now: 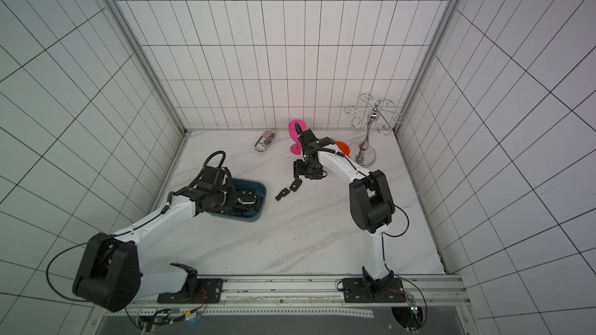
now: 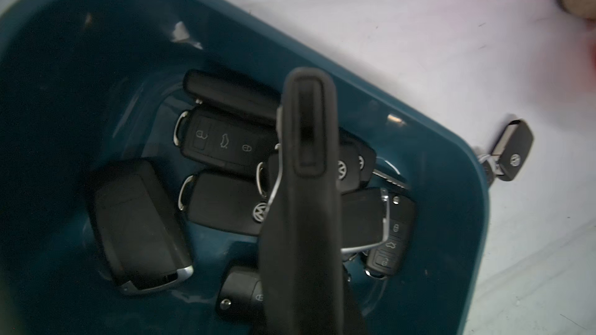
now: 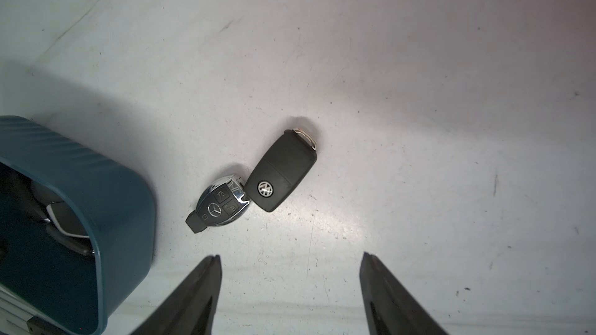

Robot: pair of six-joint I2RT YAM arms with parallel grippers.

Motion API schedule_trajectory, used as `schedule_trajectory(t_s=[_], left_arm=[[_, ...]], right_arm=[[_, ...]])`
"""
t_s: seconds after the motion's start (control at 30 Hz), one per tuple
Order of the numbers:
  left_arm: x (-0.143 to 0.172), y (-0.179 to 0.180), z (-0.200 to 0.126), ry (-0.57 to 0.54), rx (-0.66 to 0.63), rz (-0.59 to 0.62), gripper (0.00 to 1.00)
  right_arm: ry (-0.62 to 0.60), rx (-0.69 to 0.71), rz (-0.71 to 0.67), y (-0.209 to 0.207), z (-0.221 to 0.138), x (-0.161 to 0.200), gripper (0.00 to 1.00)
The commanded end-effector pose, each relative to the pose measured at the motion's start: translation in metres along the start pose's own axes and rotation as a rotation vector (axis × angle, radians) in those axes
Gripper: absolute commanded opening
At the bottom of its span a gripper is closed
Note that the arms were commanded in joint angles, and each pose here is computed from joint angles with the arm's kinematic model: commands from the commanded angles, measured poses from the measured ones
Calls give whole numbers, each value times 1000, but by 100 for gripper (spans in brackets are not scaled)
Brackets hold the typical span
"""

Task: Place the car key into the storage box
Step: Place the car key in the storage box.

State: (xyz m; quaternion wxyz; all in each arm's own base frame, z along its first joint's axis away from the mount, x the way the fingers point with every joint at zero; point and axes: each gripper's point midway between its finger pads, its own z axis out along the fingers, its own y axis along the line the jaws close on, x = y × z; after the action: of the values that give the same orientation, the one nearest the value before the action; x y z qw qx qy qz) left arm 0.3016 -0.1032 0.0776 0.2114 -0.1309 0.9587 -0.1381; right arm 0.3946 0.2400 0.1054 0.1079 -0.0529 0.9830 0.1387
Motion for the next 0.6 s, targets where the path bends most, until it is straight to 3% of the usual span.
schedule_trajectory(t_s=[0.0, 0.17, 0.57], left_arm=[[9, 10, 6, 73, -56, 6, 0], [24, 21, 28, 162, -101, -35, 0], [31, 23, 35, 186, -95, -48, 0]], right_arm=[[-7, 41, 8, 3, 0, -6, 71], [-13, 159, 48, -1, 15, -6, 72], [-61, 318, 161, -2, 42, -24, 72]])
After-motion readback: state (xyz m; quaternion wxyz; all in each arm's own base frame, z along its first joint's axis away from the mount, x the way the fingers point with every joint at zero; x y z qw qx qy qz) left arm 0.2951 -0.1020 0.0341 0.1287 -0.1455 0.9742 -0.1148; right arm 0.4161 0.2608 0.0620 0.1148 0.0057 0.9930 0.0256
